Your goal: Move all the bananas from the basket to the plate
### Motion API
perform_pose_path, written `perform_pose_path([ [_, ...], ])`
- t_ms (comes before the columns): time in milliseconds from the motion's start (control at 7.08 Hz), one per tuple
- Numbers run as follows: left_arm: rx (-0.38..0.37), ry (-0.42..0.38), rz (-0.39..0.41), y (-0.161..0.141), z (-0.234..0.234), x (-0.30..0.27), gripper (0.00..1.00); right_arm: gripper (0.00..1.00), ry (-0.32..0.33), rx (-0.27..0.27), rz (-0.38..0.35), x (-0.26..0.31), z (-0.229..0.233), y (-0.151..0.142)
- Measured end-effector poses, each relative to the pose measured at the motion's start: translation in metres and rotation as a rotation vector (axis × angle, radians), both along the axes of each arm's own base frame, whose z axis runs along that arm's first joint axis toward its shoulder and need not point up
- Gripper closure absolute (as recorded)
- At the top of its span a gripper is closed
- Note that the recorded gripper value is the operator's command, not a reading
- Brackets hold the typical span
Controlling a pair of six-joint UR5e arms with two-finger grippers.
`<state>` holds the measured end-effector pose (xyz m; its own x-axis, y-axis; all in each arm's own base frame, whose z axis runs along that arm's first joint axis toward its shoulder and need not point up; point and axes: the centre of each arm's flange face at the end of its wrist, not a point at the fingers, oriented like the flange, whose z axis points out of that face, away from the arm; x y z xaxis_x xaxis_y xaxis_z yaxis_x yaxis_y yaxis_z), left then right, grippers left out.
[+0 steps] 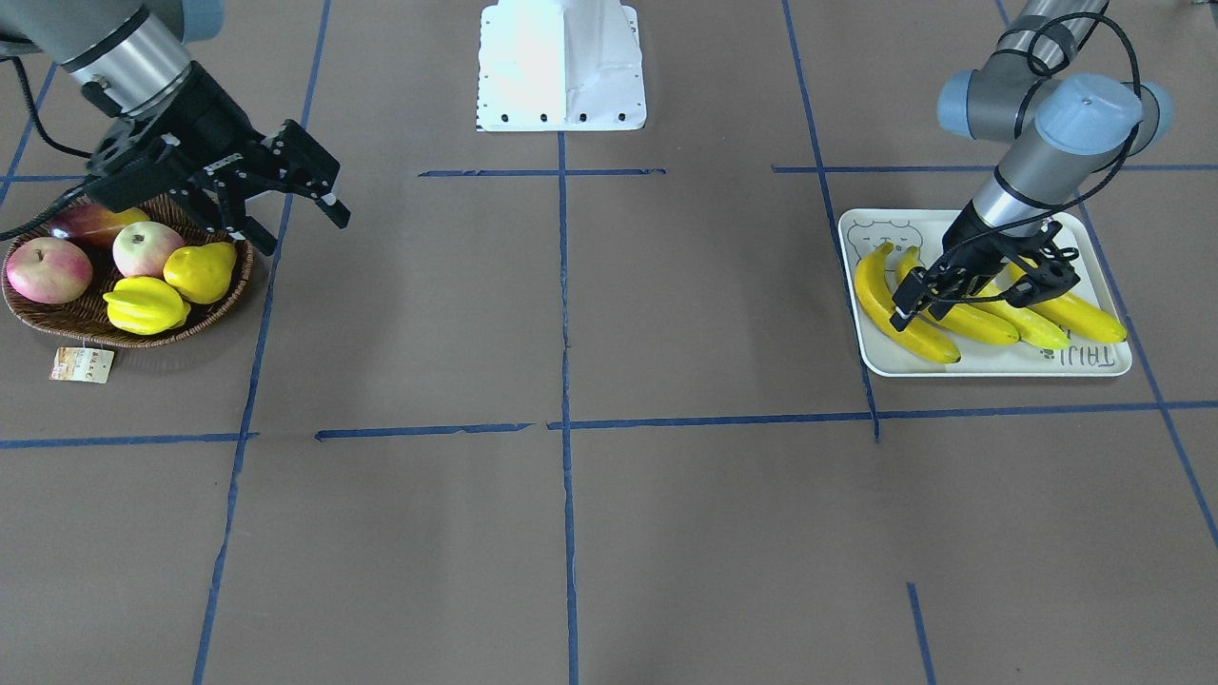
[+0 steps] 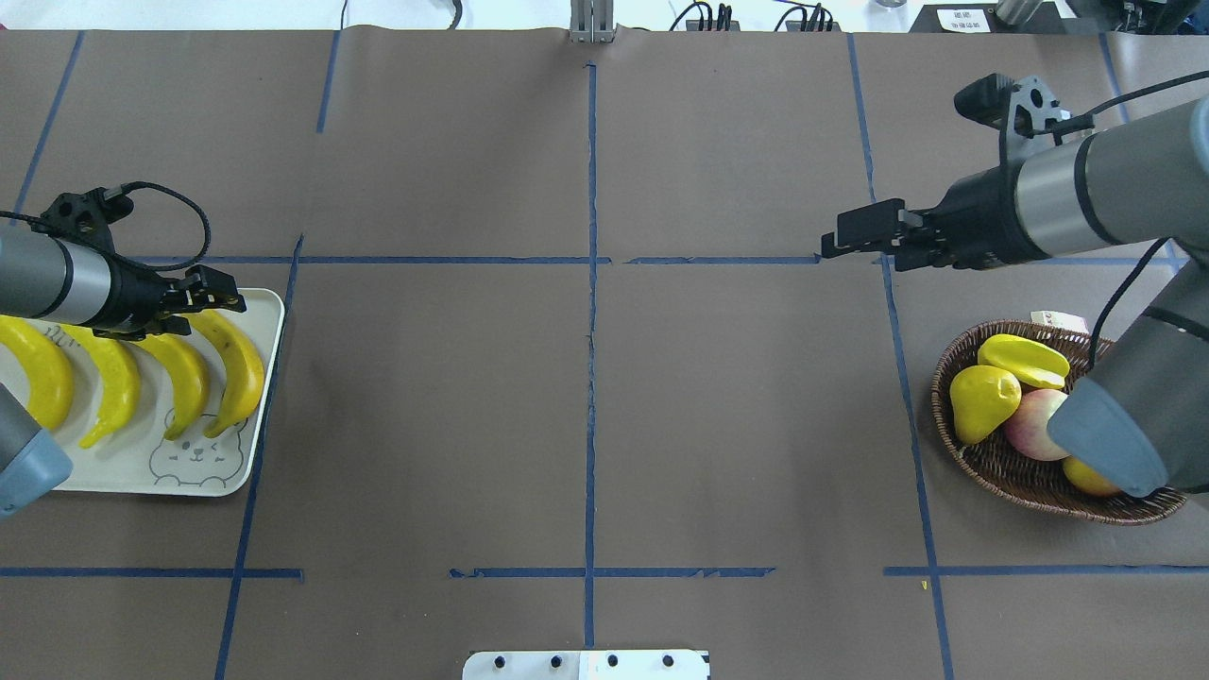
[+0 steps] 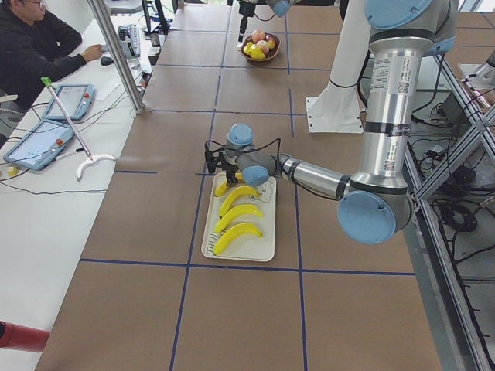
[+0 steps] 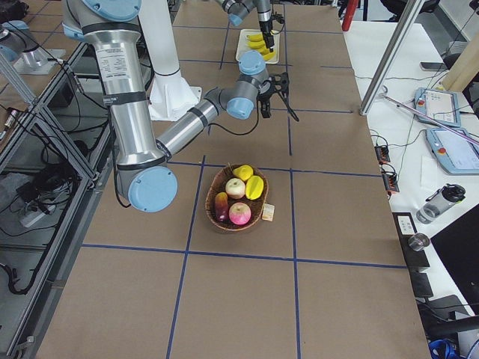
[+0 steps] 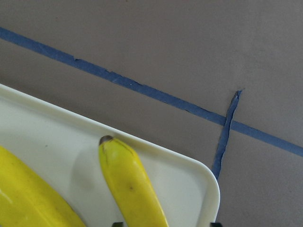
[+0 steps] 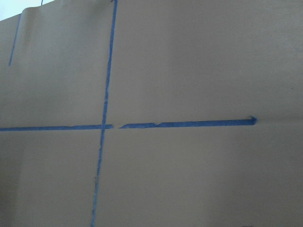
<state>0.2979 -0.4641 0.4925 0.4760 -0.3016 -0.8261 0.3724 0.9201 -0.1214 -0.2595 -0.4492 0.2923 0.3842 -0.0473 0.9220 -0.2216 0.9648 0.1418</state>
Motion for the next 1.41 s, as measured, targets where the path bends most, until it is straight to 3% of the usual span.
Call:
perform_pose_path([
  [282,0.016,0.013,0.018,-0.001,-0.008,-0.008,0.00,0.00,0.101,0.029,-0.004,0.043,0.049,-0.029],
  [565,0.075,-0.005,0.078,-0.028,-0.007,-0.065,0.00,0.00,0.297,0.105,-0.076,0.098,0.095,-0.057],
  [706,0.114,-0.043,0.102,-0.044,-0.001,-0.106,0.00,0.00,0.359,0.122,-0.130,0.135,0.118,-0.070],
  [1130,0.213,-0.232,0.243,-0.072,0.041,-0.236,0.00,0.00,0.339,0.101,-0.240,0.253,0.241,-0.093],
  [1412,0.171,-0.274,0.346,-0.065,0.089,-0.321,0.00,0.00,0.334,0.066,-0.245,0.288,0.294,-0.079],
])
